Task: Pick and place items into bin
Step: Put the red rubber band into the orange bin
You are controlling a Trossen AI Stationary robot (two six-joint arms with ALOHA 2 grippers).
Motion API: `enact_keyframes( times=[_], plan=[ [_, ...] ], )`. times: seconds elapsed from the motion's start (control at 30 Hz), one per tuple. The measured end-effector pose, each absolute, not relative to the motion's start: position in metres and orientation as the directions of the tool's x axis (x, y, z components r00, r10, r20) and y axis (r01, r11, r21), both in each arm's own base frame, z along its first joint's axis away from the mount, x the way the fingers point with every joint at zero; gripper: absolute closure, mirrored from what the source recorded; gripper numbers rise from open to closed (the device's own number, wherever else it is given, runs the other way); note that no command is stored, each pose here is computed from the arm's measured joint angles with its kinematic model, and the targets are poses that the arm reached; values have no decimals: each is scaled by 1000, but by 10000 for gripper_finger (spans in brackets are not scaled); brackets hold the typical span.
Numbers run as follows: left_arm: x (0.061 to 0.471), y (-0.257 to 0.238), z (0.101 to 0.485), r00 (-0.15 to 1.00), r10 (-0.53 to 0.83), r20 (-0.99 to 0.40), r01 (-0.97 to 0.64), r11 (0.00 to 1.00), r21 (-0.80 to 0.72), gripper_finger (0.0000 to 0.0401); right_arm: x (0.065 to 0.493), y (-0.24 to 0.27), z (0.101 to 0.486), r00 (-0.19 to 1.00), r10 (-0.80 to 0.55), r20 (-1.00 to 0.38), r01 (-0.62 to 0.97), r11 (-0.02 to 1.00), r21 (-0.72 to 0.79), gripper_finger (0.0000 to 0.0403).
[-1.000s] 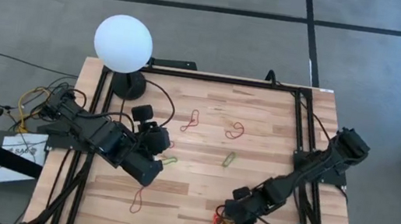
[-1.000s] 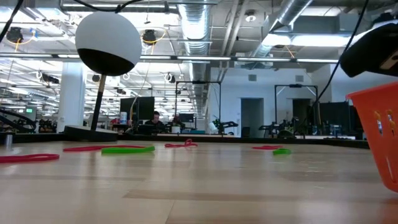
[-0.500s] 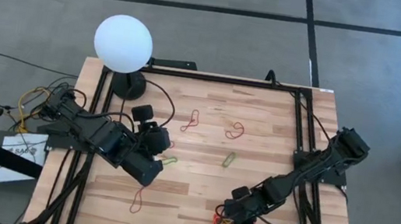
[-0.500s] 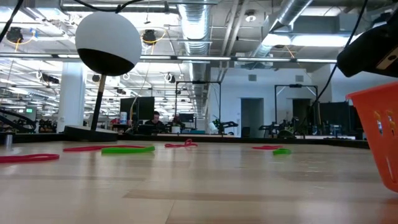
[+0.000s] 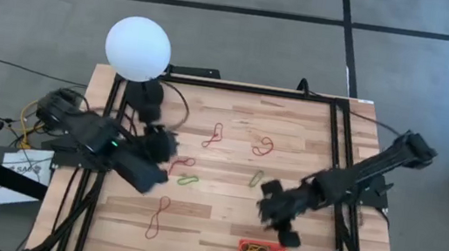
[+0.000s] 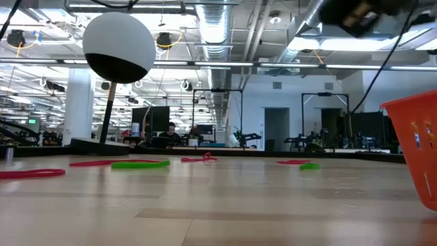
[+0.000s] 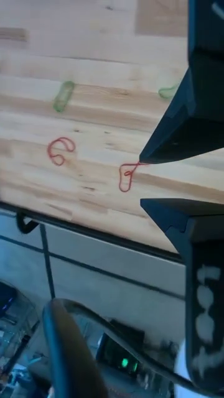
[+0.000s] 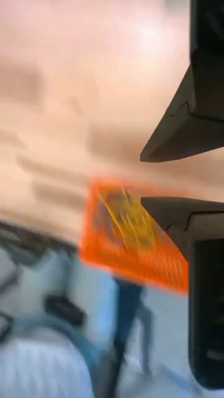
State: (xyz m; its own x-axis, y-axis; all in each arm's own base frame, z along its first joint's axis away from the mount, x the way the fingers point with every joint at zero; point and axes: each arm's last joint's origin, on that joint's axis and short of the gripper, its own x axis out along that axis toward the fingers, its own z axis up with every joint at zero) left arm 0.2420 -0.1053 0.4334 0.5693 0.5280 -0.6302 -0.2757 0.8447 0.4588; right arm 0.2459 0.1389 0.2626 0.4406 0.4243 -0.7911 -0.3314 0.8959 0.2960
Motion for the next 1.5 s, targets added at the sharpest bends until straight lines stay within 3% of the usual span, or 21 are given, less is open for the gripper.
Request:
enact_keyframes(
  times=[0.17, 0.27, 0.4, 0.5, 0.6, 0.8, 1.03, 1.13, 1.27, 1.5],
  plan=[
    [207, -89, 457, 632, 485, -604, -369, 874, 315, 310, 236, 101, 293, 629, 232, -742, -264, 961, 76, 307],
    [189, -83, 451, 634, 507, -584, -406, 861, 306, 310, 240, 85, 295, 654, 155, -740, -212, 977, 17, 307],
    [176, -79, 408, 574, 599, -559, -476, 799, 368, 310, 252, 69, 277, 581, 80, -810, -195, 980, -43, 307],
    [172, -78, 360, 545, 629, -555, -573, 762, 300, 310, 267, 52, 260, 522, 26, -853, -159, 985, -67, 307],
    [173, -80, 310, 510, 579, -636, -586, 775, 237, 310, 280, 28, 241, 452, -5, -892, -121, 990, -67, 307],
    [182, -79, 240, 534, 554, -639, -637, 760, 127, 310, 296, -33, 211, 377, 155, -913, -30, 987, 155, 307],
    [213, -62, 205, 676, 416, -608, -554, 831, -47, 310, 292, -87, 193, 355, 152, -922, 158, 963, 220, 307],
    [226, -48, 204, 725, 458, -514, -559, 827, -51, 310, 294, -90, 182, 325, 162, -932, 168, 960, 225, 307],
    [231, -28, 202, 718, 502, -481, -601, 796, -67, 310, 302, -83, 161, 254, 162, -954, 126, 972, 198, 307],
    [249, -6, 179, 690, 474, -548, -616, 781, -100, 310, 314, -82, 145, 235, -9, -972, 123, 992, 21, 307]
  ],
)
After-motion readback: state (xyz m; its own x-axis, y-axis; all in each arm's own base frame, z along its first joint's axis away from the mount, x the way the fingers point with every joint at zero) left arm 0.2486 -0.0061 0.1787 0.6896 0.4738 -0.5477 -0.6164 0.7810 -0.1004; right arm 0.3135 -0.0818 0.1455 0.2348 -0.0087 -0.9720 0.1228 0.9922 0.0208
